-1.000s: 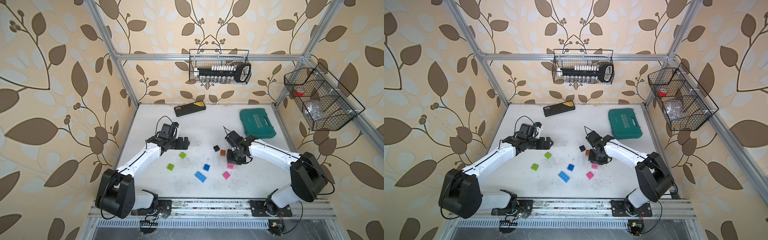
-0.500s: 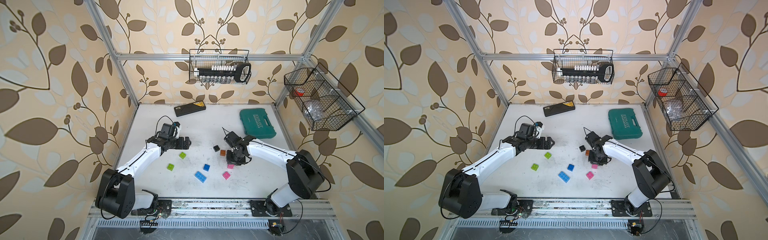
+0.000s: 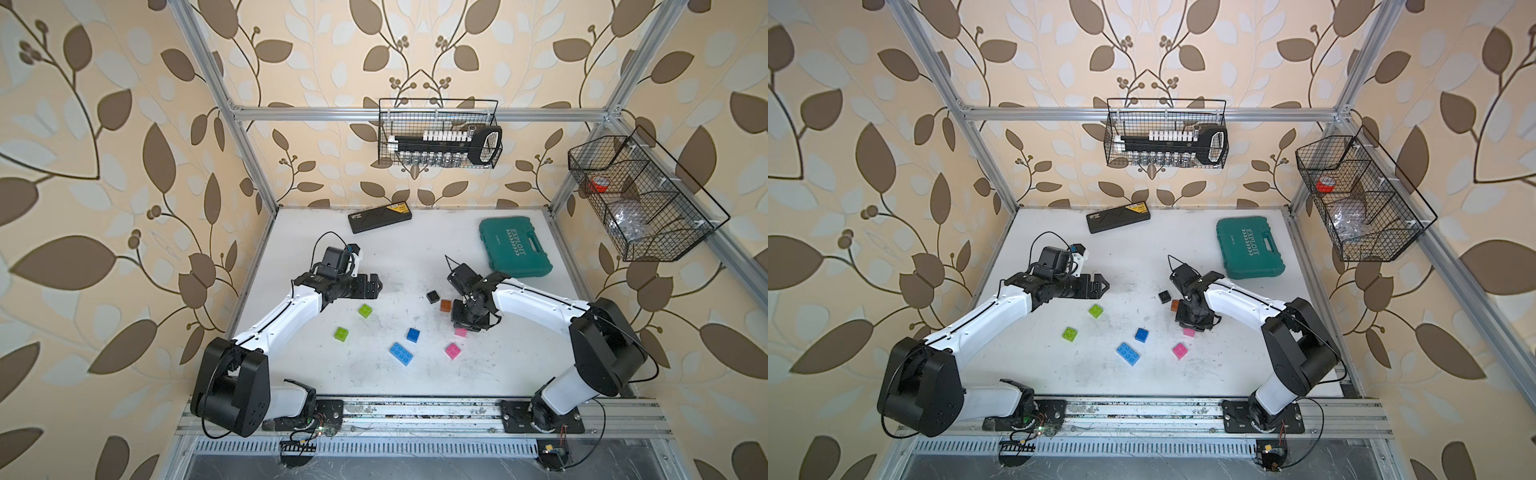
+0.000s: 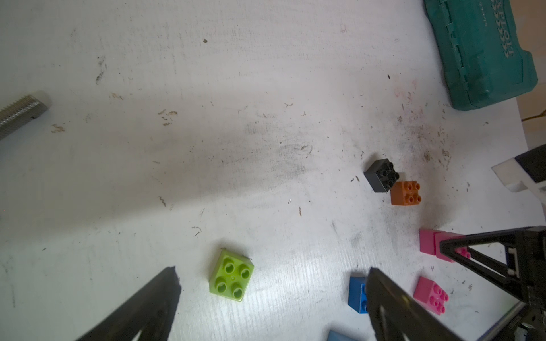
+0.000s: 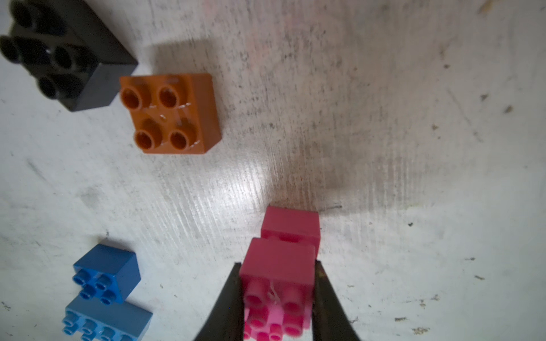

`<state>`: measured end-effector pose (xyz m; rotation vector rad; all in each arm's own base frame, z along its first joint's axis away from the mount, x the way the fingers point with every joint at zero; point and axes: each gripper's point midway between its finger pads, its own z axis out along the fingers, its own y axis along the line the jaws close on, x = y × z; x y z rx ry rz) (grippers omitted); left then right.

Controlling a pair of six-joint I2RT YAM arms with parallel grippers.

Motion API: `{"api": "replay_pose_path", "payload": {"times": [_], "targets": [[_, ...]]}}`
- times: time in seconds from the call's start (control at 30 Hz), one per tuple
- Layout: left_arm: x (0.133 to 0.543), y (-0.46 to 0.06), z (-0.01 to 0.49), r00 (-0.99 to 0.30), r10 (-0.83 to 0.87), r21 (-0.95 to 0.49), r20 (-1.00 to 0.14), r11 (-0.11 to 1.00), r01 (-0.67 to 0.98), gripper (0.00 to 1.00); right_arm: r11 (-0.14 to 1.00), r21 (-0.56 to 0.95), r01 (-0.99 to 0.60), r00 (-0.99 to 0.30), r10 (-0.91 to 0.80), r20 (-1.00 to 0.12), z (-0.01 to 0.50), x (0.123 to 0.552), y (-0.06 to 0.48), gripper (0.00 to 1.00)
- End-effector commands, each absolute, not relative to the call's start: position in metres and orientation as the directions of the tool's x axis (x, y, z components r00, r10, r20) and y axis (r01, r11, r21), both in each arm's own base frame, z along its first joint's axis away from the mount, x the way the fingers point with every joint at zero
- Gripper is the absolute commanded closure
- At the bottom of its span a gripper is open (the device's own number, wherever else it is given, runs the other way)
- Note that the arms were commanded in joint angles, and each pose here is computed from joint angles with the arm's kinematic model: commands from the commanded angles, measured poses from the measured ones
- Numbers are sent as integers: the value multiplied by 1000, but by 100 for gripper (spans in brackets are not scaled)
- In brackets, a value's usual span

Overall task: Assemble the number 4 with lego
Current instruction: Assemble the lego brick with the lego brick.

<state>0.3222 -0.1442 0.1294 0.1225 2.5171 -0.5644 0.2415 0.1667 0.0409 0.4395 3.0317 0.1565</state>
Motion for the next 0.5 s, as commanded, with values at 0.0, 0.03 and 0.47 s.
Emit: {"api": "replay_pose_path", "payload": {"times": [0.0, 0.03, 0.47], "targets": [[323, -149, 131, -842, -1, -357, -540, 906, 228, 1, 940, 48, 337, -941, 336, 35, 12, 212, 154, 93], [323, -149, 131, -841, -1, -357, -541, 906, 228, 1, 939, 52, 340, -940, 339, 24, 14, 211, 152, 93], [325, -149, 128, -847, -3, -354, -532, 909, 219, 1, 908, 54, 415, -910, 415, 13, 25, 218, 132, 94]]}}
